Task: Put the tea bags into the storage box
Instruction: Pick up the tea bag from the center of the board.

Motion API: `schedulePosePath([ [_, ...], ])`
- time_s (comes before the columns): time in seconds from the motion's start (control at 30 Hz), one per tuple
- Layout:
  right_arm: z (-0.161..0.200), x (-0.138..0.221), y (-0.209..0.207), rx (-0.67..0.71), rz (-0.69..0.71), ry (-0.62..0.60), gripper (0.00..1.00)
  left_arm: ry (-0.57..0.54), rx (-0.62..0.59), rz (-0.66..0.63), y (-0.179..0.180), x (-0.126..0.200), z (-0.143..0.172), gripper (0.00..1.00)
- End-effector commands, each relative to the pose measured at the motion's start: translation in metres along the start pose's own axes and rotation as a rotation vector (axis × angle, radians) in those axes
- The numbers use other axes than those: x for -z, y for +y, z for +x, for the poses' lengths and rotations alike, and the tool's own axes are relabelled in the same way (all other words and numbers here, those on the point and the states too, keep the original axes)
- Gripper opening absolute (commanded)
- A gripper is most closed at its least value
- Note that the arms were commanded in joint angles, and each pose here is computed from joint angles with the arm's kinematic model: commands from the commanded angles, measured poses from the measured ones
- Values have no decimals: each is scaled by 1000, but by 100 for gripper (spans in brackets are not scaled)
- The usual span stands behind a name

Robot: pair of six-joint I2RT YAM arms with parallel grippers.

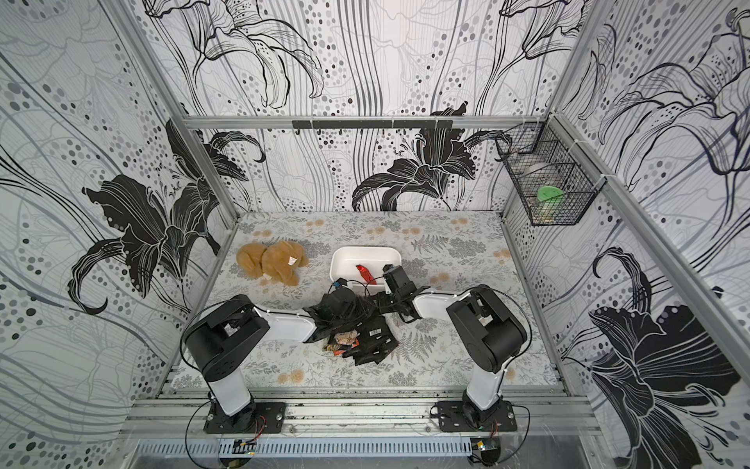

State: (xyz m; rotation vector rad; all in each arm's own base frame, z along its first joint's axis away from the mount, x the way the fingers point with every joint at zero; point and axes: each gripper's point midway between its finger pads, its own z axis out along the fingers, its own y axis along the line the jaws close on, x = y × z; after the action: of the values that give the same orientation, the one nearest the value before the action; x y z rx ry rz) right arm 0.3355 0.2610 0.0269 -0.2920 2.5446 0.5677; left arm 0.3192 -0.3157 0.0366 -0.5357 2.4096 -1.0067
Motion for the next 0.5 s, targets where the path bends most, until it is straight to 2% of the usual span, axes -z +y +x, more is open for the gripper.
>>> schedulePosePath([
  [0.0, 6, -2, 4, -1, -14, 29, 18, -4, -5, 49, -17, -5, -2, 25],
  [0.27, -1, 8, 9, 9, -40, -18, 18, 0, -11, 48, -17, 0, -2, 2],
  [0.47, -17, 36, 11, 20, -42, -139, 18, -15, -38, 54, -19, 22, -4, 0],
])
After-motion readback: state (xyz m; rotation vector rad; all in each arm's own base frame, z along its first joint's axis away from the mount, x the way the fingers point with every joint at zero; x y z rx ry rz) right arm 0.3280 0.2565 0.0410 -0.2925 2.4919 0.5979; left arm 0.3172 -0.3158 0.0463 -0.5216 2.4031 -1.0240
